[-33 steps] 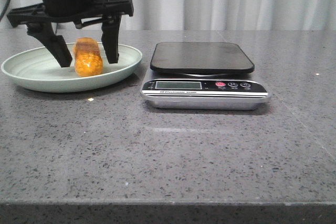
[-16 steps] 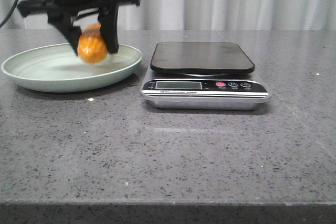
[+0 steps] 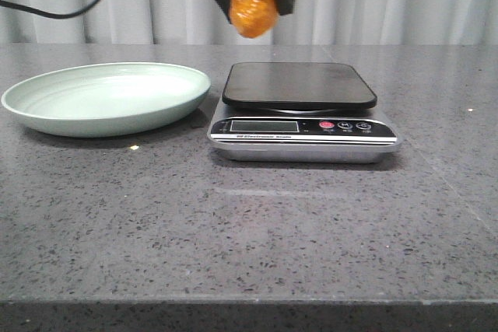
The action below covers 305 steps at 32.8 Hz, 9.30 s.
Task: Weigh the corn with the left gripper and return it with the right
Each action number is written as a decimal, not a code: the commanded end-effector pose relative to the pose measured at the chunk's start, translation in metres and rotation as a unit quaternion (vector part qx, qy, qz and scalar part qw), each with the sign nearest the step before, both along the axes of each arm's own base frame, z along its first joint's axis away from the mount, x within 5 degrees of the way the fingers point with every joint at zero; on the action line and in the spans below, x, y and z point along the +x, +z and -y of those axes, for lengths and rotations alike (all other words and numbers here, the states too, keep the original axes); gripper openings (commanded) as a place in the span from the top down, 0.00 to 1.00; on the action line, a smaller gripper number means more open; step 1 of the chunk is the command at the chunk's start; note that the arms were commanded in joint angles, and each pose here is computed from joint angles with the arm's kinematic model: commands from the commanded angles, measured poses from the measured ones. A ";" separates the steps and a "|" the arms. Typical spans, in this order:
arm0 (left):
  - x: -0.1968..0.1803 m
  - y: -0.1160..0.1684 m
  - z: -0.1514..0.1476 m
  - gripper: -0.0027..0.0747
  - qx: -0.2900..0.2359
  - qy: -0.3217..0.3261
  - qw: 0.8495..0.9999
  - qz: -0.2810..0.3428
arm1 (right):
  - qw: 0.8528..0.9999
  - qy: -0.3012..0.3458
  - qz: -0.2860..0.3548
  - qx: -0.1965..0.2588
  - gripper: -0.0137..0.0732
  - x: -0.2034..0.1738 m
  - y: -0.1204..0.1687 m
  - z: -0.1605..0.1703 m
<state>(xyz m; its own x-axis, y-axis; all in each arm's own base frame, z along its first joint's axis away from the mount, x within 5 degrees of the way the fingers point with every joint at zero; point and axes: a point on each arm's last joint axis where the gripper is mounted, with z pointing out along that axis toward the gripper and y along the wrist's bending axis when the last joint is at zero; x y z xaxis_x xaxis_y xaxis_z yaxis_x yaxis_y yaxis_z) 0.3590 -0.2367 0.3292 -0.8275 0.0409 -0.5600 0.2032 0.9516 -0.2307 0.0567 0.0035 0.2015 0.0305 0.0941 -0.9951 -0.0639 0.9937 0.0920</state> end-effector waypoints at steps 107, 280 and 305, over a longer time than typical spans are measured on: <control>-0.310 -0.023 -0.210 0.80 -0.061 -0.097 0.881 0.459 | 1.000 0.001 -0.009 0.012 0.65 0.031 0.129 -0.002; -0.311 -0.021 -0.210 0.80 -0.075 -0.096 0.877 0.464 | 0.964 0.126 -0.235 -0.014 0.24 0.112 0.172 -0.060; -0.311 -0.021 -0.210 0.80 -0.075 -0.096 0.877 0.464 | 0.987 0.144 0.076 0.011 0.69 -0.037 0.104 -0.002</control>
<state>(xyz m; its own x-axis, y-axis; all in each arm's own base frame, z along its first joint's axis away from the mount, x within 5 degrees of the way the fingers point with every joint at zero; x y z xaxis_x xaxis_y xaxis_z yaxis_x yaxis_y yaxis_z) 0.0492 -0.0254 0.2934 -0.0733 0.0469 -0.9962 0.5034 0.8640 0.0037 0.0222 0.0059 0.2939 0.0156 0.1224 -0.9924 -0.3511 0.9300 0.1092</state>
